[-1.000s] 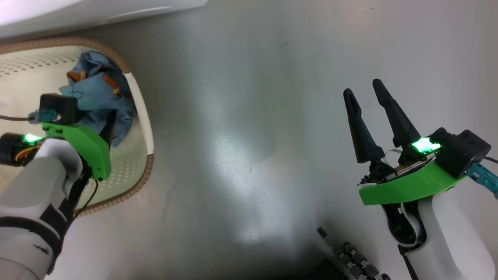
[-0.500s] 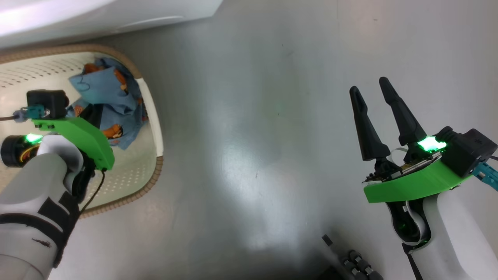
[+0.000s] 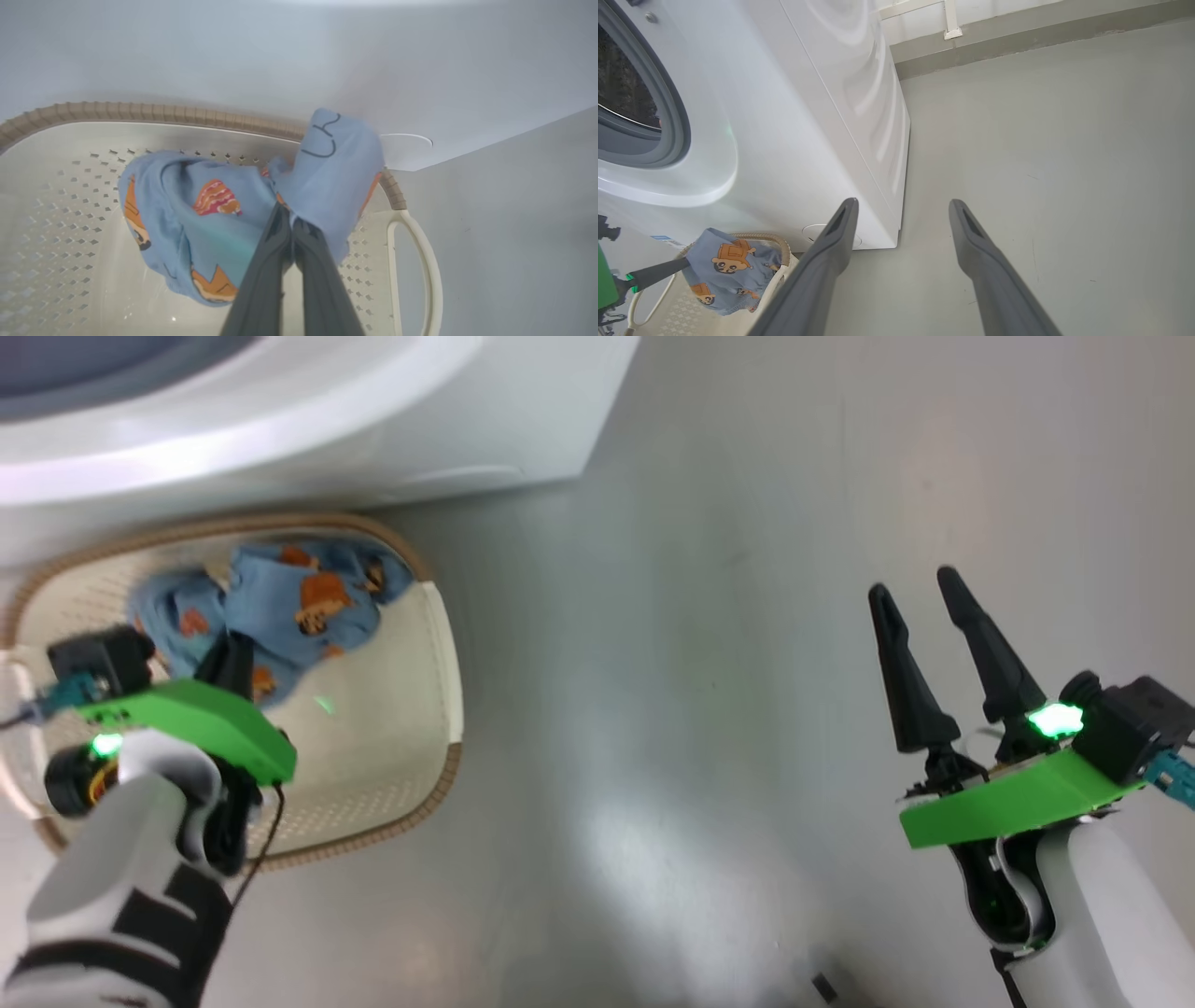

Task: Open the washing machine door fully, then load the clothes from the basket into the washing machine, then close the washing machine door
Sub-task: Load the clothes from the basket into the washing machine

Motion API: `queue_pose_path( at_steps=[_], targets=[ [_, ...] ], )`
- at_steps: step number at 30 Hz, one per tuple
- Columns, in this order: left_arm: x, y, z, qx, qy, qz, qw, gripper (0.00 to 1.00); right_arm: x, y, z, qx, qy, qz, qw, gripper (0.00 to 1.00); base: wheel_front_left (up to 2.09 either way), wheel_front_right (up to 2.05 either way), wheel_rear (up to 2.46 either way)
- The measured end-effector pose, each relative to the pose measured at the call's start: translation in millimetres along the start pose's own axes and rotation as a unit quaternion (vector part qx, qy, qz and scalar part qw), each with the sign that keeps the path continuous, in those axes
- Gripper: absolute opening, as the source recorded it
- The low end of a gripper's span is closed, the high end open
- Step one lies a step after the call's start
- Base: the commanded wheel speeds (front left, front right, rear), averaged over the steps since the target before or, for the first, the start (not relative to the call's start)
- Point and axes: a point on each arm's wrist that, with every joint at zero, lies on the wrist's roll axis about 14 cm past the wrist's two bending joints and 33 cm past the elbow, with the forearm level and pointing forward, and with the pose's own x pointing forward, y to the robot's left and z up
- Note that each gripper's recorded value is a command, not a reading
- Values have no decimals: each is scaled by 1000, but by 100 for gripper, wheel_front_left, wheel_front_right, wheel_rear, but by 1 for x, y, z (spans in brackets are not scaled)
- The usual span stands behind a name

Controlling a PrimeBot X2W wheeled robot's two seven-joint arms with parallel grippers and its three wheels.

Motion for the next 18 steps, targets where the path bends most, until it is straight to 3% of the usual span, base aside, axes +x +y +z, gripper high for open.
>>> queue_pose_path(
  at_steps=[9, 18],
  targets=[
    [-53, -6, 41, 9, -78, 10, 997, 0, -21, 16, 23, 7, -19, 13, 1000, 100, 0, 0, 0],
    [-108, -12, 88, 30, -172, 18, 984, 0, -47, 27, 44, 8, -38, 21, 999, 100, 0, 0, 0]
  ],
)
